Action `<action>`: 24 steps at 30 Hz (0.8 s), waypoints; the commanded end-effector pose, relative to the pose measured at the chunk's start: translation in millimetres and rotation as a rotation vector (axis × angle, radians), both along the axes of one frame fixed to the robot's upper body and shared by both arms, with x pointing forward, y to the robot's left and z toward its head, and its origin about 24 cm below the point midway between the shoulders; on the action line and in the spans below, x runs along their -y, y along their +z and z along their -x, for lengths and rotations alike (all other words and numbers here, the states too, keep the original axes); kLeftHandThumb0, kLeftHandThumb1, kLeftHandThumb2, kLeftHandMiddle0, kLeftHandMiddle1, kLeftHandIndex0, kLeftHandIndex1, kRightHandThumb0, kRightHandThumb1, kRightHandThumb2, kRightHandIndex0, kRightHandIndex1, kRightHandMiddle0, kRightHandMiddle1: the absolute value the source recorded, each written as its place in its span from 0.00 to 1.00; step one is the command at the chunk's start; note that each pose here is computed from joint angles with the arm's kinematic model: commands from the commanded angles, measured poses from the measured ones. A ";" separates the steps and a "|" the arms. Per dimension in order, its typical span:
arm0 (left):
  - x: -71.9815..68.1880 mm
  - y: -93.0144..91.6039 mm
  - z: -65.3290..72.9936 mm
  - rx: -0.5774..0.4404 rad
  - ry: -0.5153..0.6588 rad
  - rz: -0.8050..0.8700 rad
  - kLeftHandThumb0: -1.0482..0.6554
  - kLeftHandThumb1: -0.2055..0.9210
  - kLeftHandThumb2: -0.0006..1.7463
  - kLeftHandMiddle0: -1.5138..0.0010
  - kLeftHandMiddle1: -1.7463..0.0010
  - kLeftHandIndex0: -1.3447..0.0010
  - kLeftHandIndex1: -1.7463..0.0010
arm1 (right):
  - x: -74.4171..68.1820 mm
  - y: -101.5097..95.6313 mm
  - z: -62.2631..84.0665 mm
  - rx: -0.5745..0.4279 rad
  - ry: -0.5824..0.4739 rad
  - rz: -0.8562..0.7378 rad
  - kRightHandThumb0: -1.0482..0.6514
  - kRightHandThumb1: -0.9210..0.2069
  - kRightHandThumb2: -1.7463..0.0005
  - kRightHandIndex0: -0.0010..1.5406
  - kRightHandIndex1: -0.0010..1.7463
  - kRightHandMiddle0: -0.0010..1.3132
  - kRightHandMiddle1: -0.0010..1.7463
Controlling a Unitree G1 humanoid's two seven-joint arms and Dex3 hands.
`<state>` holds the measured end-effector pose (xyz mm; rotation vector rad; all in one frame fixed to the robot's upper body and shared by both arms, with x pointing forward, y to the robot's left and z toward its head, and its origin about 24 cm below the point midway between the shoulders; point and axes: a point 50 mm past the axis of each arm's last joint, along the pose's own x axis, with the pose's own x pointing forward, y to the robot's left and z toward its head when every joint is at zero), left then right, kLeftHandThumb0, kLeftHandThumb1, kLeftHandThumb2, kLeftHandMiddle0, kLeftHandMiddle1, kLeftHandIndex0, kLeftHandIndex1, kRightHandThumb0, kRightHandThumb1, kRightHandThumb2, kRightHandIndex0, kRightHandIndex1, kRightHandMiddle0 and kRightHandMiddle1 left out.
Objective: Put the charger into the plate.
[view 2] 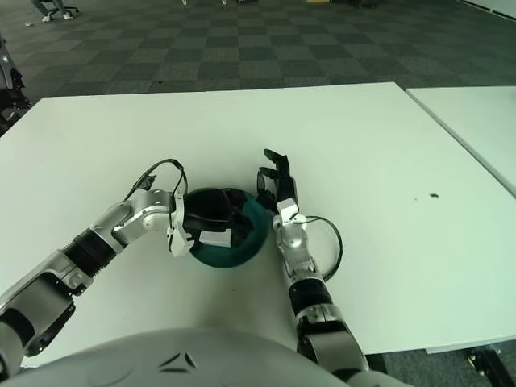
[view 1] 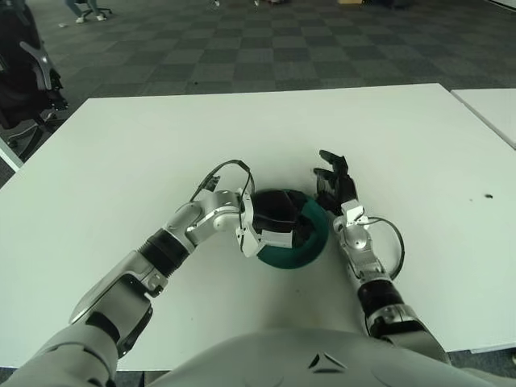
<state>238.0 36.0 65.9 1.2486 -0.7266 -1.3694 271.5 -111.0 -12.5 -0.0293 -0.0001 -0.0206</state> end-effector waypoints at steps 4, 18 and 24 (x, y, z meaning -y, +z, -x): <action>-10.4 19.6 -3.0 0.014 0.007 0.003 0.61 0.61 0.62 0.72 0.00 0.67 0.09 | -34.6 -76.8 36.5 -0.538 -0.081 -0.666 0.25 0.00 0.58 0.38 0.99 0.17 0.96; -7.0 11.5 -2.5 -0.026 -0.025 -0.158 0.06 0.99 0.37 0.92 0.34 0.99 0.25 | 3.8 -76.2 83.5 -0.427 0.111 0.389 0.23 0.01 0.51 0.20 0.32 0.03 0.51; -8.4 18.0 -3.8 -0.009 -0.032 -0.210 0.01 1.00 0.44 0.86 0.77 1.00 0.61 | -12.8 -55.4 64.8 -0.432 0.088 0.451 0.24 0.00 0.45 0.17 0.05 0.00 0.28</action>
